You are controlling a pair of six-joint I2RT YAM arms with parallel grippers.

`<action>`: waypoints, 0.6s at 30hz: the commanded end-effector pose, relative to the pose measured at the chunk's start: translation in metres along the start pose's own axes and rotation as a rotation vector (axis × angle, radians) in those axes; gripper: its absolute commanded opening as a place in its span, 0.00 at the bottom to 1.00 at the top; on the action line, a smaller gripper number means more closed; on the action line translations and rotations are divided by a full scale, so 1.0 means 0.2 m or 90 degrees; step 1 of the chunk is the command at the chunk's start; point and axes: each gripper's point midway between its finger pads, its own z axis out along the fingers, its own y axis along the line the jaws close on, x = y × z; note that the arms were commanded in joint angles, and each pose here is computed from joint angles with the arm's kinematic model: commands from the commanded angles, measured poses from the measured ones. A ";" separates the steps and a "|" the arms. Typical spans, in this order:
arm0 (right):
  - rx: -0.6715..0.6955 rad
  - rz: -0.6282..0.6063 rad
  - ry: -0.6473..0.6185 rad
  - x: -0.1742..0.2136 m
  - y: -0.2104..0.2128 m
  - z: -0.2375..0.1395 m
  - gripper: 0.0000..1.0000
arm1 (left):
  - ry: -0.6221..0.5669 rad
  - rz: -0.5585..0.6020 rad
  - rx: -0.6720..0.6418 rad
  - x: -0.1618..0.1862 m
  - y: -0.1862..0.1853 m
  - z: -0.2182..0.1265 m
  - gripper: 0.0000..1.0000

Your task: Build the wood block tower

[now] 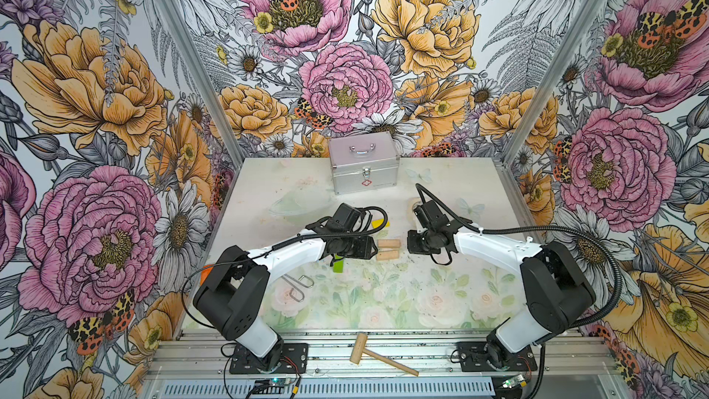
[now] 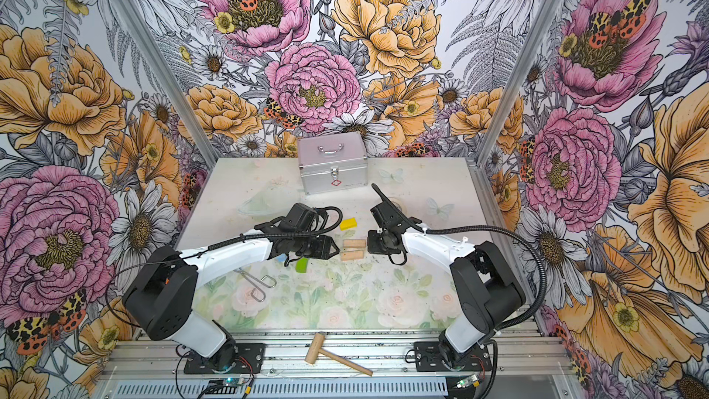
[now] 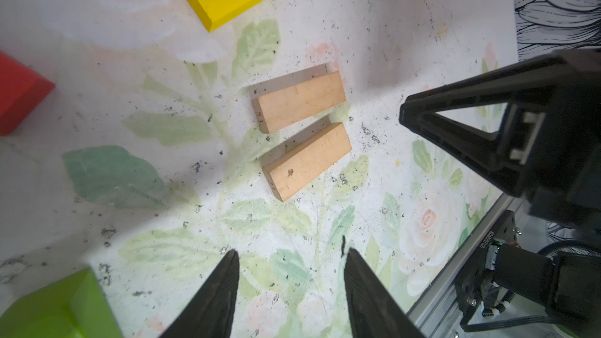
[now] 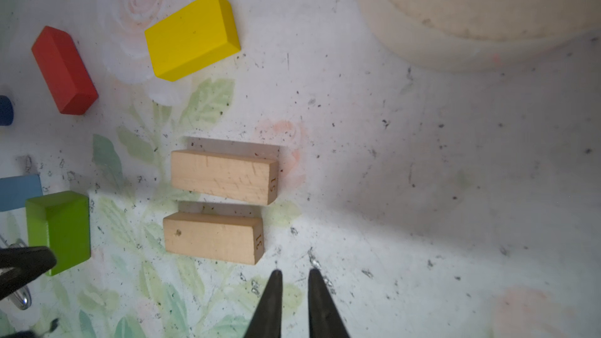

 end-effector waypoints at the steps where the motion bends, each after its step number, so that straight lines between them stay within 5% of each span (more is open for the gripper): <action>1: -0.031 0.012 -0.023 -0.04 0.04 -0.01 0.19 | 0.008 -0.001 0.012 -0.02 -0.03 0.03 0.52; 18: -0.063 0.032 -0.005 0.01 0.06 0.04 0.22 | 0.044 -0.006 0.004 0.00 0.00 0.14 0.41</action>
